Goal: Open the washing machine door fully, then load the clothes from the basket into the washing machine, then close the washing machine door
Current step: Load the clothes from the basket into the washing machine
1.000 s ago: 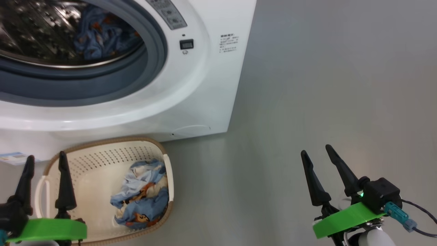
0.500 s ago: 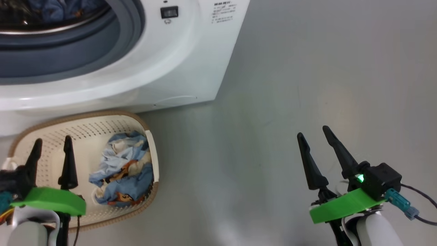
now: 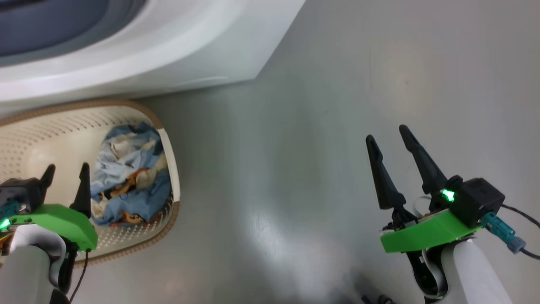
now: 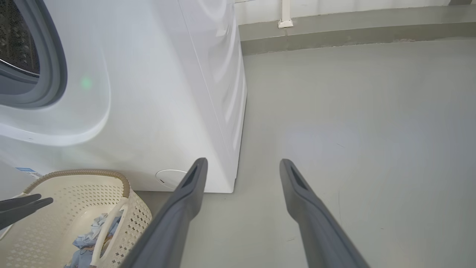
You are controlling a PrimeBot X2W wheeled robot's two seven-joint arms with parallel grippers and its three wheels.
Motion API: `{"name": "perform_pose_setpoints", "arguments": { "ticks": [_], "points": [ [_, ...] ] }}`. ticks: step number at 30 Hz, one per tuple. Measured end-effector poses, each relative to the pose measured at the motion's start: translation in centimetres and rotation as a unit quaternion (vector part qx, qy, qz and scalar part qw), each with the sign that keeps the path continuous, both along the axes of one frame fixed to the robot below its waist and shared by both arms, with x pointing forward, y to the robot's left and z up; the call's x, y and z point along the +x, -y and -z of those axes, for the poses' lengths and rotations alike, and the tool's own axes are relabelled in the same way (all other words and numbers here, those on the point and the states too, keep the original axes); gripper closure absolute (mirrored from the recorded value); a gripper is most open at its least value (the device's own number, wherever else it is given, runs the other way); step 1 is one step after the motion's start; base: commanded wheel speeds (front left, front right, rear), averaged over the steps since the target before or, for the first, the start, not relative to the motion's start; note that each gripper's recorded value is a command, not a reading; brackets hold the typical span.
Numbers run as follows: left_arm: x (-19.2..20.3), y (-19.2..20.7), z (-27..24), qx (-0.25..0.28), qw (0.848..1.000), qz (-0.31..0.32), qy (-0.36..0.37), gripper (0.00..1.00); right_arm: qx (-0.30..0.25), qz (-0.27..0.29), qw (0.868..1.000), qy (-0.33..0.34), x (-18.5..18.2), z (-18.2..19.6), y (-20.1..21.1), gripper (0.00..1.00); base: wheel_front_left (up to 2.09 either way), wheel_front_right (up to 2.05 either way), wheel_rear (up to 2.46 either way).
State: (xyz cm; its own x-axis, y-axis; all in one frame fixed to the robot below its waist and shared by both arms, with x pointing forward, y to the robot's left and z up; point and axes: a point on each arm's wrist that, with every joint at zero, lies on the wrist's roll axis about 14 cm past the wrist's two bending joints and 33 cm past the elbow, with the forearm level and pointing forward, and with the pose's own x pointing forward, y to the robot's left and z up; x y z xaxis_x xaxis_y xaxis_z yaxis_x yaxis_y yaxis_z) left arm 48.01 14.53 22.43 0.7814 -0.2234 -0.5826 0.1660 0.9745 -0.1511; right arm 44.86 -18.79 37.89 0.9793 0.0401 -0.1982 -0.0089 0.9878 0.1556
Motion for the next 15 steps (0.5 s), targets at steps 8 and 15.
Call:
{"name": "perform_pose_setpoints", "arguments": {
  "ticks": [8, 15],
  "points": [
    [-2.4, 0.6, 5.1, 0.019, 0.996, 0.052, -0.076, 0.0, 0.007, 0.0, 1.0, -0.022, 0.8, 2.5, -0.1, 0.0, 0.0, 0.0, 0.0],
    [-3.8, 1.0, 7.6, 0.024, 0.989, 0.094, -0.109, 0.0, 0.015, -0.004, 0.999, -0.037, 1.1, 4.1, -0.4, 0.0, 0.0, 0.0, 0.0]
  ]
}}
